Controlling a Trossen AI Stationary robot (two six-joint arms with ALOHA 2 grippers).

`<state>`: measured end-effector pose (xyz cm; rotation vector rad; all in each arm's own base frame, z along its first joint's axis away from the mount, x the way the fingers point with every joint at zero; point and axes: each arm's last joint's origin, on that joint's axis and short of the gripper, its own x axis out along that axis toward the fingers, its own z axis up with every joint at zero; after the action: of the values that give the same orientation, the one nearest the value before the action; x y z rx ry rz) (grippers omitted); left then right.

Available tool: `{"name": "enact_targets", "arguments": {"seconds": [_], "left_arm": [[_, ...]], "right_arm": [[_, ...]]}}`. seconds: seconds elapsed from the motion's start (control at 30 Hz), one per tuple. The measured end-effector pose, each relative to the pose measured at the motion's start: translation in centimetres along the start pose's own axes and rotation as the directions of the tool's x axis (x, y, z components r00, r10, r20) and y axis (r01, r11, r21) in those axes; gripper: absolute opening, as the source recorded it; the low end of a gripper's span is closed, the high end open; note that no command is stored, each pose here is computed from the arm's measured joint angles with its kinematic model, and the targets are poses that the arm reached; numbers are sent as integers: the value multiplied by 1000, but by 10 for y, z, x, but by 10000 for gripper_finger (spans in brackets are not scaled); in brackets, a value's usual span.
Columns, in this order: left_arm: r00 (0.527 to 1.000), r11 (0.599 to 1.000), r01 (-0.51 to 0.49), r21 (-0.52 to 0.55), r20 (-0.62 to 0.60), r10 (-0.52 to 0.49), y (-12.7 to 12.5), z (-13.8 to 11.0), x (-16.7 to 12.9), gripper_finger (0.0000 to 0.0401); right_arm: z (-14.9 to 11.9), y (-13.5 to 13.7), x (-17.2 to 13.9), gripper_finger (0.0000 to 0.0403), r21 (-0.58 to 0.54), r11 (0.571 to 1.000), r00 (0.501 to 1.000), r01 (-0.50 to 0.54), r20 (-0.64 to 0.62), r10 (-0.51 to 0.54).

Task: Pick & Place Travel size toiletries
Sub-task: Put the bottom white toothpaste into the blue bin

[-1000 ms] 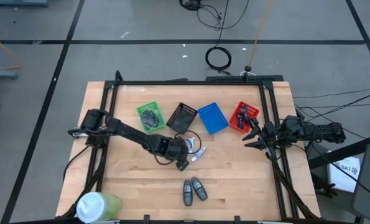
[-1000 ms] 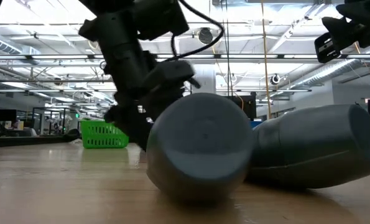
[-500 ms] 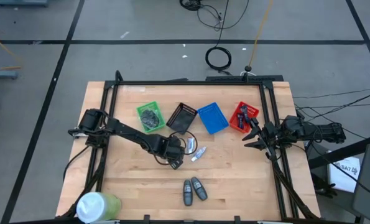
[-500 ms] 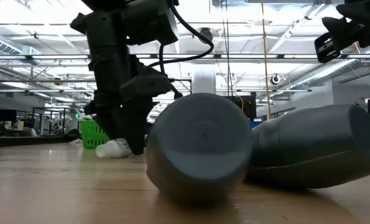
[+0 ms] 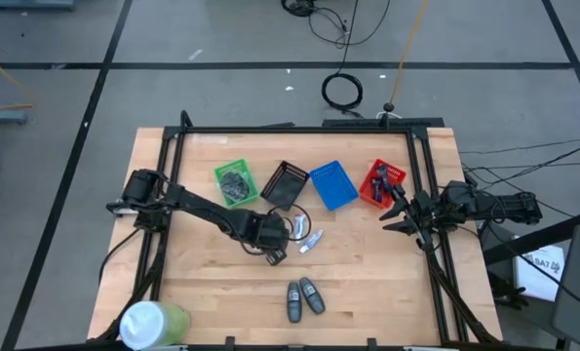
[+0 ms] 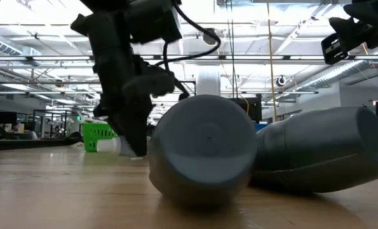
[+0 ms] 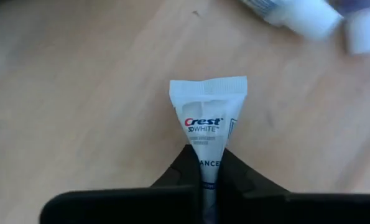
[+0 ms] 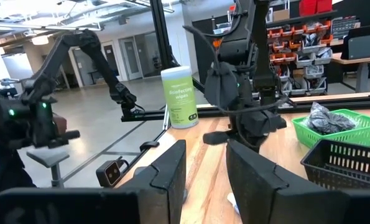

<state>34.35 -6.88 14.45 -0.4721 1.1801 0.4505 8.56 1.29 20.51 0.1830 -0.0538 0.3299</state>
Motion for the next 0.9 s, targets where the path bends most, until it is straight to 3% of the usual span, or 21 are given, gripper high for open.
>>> {"name": "enact_targets", "arguments": {"seconds": [0.1, 0.23, 0.4, 0.5, 0.63, 0.73, 0.9], "left_arm": [[986, 994, 62, 89, 150, -74, -7, 8, -31, 12], [916, 962, 97, 255, 356, -186, -16, 17, -73, 7], [728, 846, 31, 533, 568, -384, -34, 30, -113, 11], [653, 769, 37, 638, 567, -502, -35, 41, -117, 7], [556, 695, 92, 713, 542, -630, -26, 61, -120, 8], [497, 666, 125, 735, 535, -683, -18, 76, -118, 8], [469, 644, 150, 750, 519, -715, -6, 91, -111, 8]], "right_arm": [[0, 0, 0, 105, 0, 1000, 1000, -1, 0, 1], [1, 0, 0, 105, -10, 1000, 1000, -2, 11, 2], [5, -1, 6, 105, -64, 998, 991, -21, 132, 29], [-5, -4, 13, 105, -121, 992, 978, -21, 201, 46], [1, -6, 18, 105, -198, 980, 959, 34, 282, 23], [-7, -12, 27, 105, -153, 981, 974, 120, 210, -86], [-3, -14, 43, 106, -120, 985, 986, 128, 119, -113]]}}
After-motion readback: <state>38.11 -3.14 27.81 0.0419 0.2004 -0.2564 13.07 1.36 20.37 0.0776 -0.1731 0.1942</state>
